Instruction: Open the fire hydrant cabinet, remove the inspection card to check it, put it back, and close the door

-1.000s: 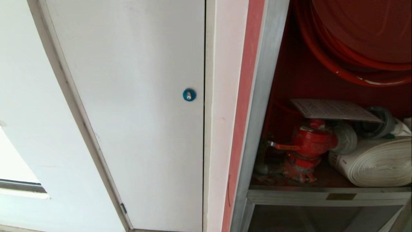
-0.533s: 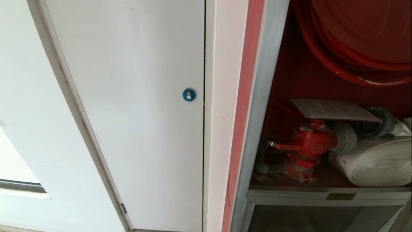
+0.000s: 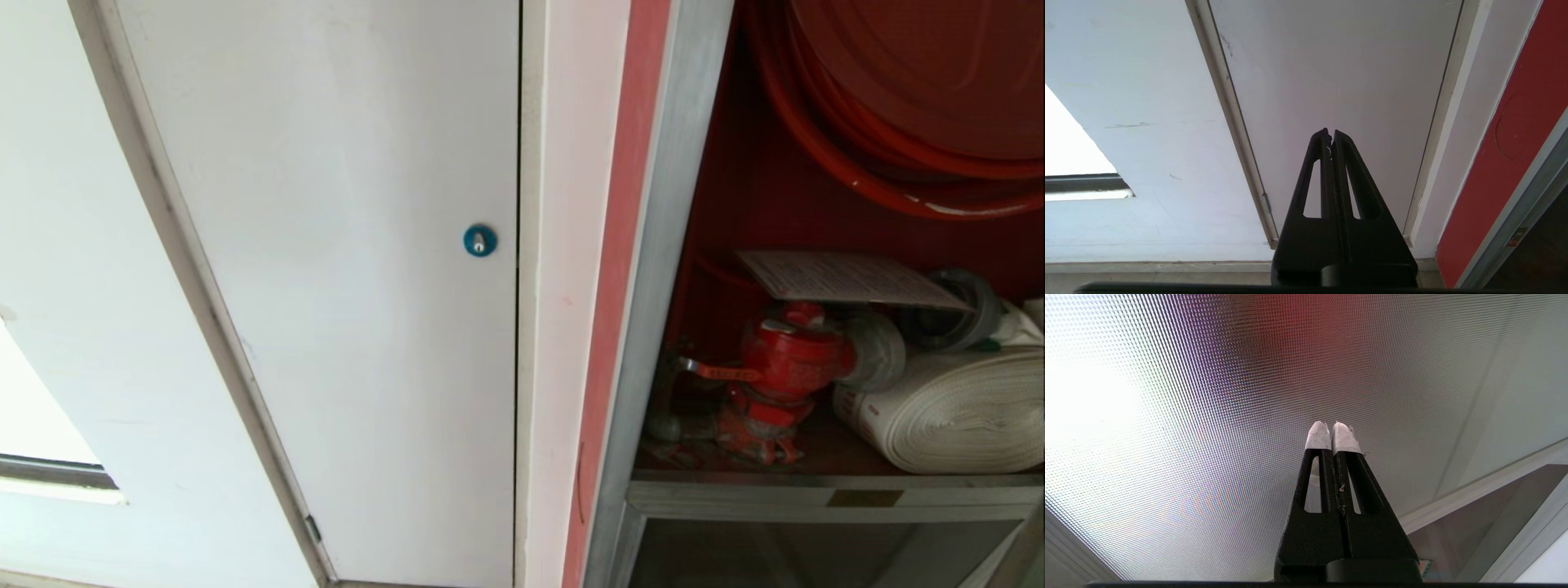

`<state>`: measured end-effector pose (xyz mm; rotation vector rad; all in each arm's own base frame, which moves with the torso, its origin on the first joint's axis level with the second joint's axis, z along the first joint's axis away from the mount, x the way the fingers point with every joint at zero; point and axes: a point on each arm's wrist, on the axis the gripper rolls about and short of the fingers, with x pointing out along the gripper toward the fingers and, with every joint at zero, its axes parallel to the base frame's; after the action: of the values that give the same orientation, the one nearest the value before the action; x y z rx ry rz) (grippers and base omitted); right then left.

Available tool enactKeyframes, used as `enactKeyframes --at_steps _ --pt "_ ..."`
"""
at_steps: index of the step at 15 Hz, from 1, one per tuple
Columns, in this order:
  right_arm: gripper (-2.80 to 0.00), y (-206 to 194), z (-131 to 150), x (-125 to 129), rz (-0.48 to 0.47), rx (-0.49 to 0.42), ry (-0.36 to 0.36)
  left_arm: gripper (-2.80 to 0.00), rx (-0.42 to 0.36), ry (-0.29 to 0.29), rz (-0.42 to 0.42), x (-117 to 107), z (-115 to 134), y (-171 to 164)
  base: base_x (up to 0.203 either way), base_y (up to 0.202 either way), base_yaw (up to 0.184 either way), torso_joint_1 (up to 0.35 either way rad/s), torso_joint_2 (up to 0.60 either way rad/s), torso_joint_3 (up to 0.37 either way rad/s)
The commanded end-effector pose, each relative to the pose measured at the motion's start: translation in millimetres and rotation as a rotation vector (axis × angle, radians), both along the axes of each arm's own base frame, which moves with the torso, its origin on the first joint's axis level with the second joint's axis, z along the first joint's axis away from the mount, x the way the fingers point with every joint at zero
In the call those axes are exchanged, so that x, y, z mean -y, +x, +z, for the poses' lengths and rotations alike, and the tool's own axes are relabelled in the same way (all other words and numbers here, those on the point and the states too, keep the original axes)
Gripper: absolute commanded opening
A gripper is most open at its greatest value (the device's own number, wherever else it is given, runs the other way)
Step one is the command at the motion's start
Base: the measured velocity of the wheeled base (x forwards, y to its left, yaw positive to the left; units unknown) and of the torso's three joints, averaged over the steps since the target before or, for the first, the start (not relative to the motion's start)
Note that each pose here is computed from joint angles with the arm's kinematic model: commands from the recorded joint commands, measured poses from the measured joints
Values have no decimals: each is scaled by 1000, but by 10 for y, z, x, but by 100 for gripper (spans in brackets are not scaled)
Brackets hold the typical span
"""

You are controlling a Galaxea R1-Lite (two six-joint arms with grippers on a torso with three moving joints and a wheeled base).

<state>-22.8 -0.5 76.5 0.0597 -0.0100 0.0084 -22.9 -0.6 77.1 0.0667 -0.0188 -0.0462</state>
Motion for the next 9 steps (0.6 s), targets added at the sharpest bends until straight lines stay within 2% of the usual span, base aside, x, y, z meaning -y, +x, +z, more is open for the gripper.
enactKeyframes --at_steps 1,9 --pt "-280 3 -8 0 1 -4 0 -280 -14 -3 1 0 -33 11 0 0 0 0 0 0" --pt "-280 3 -8 0 1 -4 0 -280 -16 -3 1 0 -33 12 0 0 0 0 0 0"
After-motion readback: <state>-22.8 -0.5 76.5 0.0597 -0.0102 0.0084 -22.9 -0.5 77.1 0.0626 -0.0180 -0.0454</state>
